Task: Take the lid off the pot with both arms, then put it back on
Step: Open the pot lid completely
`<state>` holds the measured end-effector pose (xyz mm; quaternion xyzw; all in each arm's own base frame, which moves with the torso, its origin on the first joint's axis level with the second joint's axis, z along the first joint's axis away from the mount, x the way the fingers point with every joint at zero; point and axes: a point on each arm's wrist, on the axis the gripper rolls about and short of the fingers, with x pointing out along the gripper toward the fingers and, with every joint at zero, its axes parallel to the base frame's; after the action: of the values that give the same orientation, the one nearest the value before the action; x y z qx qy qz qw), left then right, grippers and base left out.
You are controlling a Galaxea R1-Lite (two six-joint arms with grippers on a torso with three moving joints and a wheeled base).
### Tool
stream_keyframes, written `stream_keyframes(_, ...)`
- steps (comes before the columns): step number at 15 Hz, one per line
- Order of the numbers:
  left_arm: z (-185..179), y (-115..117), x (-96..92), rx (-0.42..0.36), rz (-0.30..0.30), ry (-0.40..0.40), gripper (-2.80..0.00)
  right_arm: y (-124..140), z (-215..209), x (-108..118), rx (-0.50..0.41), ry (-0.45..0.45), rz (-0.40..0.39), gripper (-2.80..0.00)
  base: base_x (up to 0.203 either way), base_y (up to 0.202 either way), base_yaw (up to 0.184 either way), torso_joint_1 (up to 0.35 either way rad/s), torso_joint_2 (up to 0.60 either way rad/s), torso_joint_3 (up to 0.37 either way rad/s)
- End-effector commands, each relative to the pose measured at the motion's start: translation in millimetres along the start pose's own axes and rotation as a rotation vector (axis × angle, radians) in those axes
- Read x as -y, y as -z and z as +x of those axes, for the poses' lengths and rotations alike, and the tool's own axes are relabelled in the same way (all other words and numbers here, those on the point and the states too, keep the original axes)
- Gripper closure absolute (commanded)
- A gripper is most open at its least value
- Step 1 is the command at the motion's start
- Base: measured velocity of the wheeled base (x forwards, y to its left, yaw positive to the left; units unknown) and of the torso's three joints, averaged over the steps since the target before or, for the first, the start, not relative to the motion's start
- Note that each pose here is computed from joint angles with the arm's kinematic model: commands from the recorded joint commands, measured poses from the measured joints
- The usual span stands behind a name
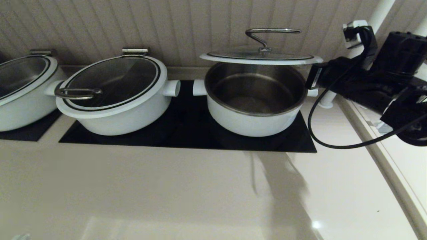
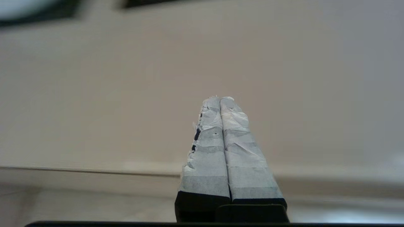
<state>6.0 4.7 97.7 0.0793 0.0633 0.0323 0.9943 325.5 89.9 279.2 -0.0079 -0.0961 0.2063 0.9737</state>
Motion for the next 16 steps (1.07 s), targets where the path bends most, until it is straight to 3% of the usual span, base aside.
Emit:
stream_keyframes(1,-3,2,0.7,0.023,-0.042,0.051,0.0,-3,-1,0,0.01,-0.002,-0.002,0.0,0.0,0.0,0.0,0.0,0.0,0.0)
stream_keyframes(5,-4,6,4.6,-0.029,-0.231,0.204,0.0,-3,-2,0,0.012,-0.002,-0.002,0.0,0.0,0.0,0.0,0.0,0.0,0.0)
stream_keyframes(8,-5,13,6.4,-0.113,-0.168,0.263,0.0,-4,-2,0,0.015,-0.001,-0.003,0.0,0.0,0.0,0.0,0.0,0.0,0.0)
stream_keyframes(16,-4,13,6.4,-0.089,-0.174,0.258,0.0,-10,-4,-1,0.032,-0.002,-0.005,0.0,0.0,0.0,0.0,0.0,0.0,0.0)
